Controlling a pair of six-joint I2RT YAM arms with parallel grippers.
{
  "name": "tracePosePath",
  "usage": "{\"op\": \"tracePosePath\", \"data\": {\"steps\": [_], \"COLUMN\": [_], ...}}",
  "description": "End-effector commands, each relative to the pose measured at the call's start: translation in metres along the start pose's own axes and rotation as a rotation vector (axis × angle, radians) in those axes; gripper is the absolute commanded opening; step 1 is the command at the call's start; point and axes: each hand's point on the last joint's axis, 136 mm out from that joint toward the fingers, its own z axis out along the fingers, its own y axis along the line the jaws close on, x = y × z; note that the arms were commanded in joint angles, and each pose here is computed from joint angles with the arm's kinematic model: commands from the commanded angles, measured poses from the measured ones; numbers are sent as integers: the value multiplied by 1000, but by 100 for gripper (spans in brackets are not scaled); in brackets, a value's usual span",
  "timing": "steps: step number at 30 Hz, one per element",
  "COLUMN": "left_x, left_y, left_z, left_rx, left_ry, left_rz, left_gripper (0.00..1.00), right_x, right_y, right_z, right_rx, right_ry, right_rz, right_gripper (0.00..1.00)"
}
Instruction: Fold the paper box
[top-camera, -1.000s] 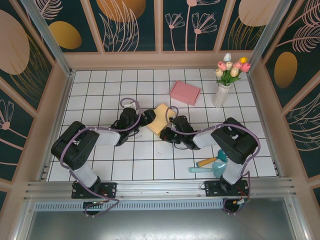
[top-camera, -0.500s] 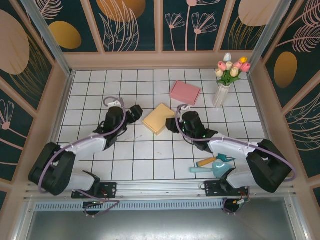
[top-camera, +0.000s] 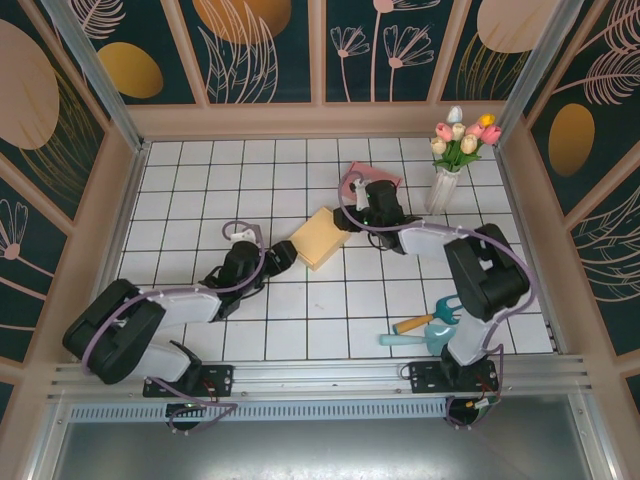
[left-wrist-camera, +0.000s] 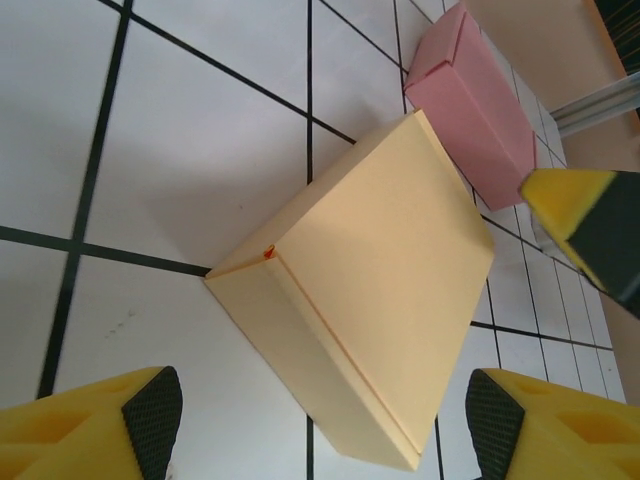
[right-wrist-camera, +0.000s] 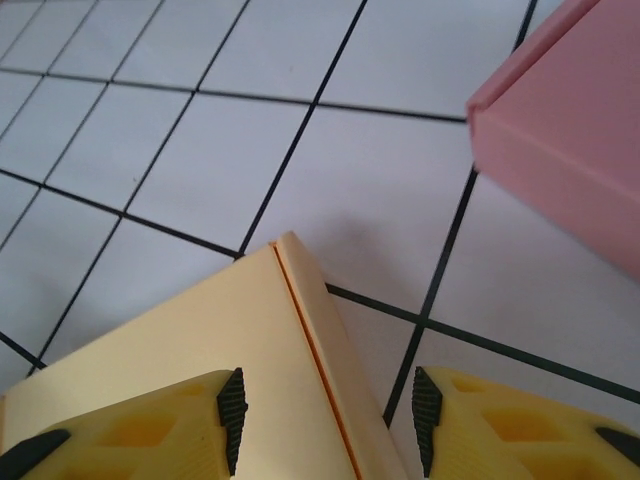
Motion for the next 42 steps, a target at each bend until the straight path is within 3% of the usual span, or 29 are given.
{"op": "tracePosePath", "data": {"steps": [1,14,22,32,42], "left_x": [-3,-21,-76,-140,-180], "left_y": [-19,-25,-3,25,13], "left_z": [15,77,124,151,188], "left_rx": [67,-21,-72,-109,-123], "left_ry": [5,16,6,-47,-49], "left_rz": [-33,6,-4,-2,124], "left_gripper": [76,77,77,78,78], "right_x": [-5,19,-7,-58,-83], "right_y": [8,11,17,14,-13], "right_z": [11,27,37,79,123], "right_rx": [-66,-127,-158,-97,52], "right_ry": [11,59,-1,-65,-83], "right_rz": [-28,46,112,102,110], "right_gripper": [51,48,47,47,47]}}
